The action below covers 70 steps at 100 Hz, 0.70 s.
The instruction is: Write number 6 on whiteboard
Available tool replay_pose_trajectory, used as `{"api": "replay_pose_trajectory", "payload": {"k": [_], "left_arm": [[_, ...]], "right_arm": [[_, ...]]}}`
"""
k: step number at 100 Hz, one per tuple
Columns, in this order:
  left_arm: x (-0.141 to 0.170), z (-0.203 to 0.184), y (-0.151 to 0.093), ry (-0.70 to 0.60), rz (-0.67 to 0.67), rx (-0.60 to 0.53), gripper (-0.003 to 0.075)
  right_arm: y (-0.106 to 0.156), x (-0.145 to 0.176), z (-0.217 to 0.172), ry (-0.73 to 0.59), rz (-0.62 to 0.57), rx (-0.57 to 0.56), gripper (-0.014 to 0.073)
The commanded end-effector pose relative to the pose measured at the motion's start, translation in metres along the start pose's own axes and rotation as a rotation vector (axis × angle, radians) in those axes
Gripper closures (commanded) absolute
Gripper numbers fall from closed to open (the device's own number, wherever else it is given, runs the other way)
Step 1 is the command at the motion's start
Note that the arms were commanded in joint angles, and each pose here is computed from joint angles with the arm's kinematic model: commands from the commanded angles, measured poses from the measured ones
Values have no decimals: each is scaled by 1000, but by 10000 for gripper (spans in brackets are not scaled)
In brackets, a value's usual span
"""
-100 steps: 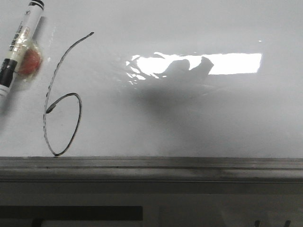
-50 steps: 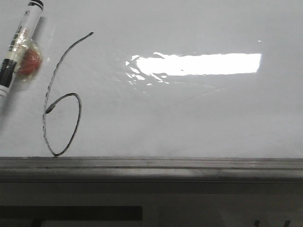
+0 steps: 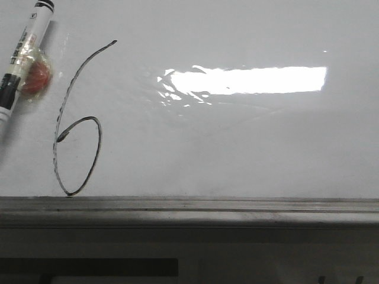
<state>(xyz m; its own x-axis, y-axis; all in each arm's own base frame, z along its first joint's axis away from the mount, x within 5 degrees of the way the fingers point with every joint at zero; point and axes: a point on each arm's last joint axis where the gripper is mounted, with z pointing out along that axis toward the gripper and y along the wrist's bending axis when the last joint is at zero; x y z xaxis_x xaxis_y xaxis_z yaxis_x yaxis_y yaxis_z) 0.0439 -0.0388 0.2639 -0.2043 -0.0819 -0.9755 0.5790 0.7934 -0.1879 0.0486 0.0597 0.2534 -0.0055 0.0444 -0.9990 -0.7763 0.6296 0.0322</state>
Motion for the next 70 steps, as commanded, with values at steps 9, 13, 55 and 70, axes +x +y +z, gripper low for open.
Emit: {"api": "replay_pose_trajectory", "payload": {"k": [9,13,55,70], "left_arm": [[-15,-2,0,-98,-14,-12,739],[-15,-2,0,-98,-14,-12,739],[-7,1,2,-72,-17,-18,739],[-9,1,2,-90,-3,-27,739]], "right_arm": [[0,-16,0,-105,-19,7,659],[0,-16,0,-105,-19,7,659],[0,-16,0,-105,-19,7,659],[0,-16,0,-105,-19,7,659]]}}
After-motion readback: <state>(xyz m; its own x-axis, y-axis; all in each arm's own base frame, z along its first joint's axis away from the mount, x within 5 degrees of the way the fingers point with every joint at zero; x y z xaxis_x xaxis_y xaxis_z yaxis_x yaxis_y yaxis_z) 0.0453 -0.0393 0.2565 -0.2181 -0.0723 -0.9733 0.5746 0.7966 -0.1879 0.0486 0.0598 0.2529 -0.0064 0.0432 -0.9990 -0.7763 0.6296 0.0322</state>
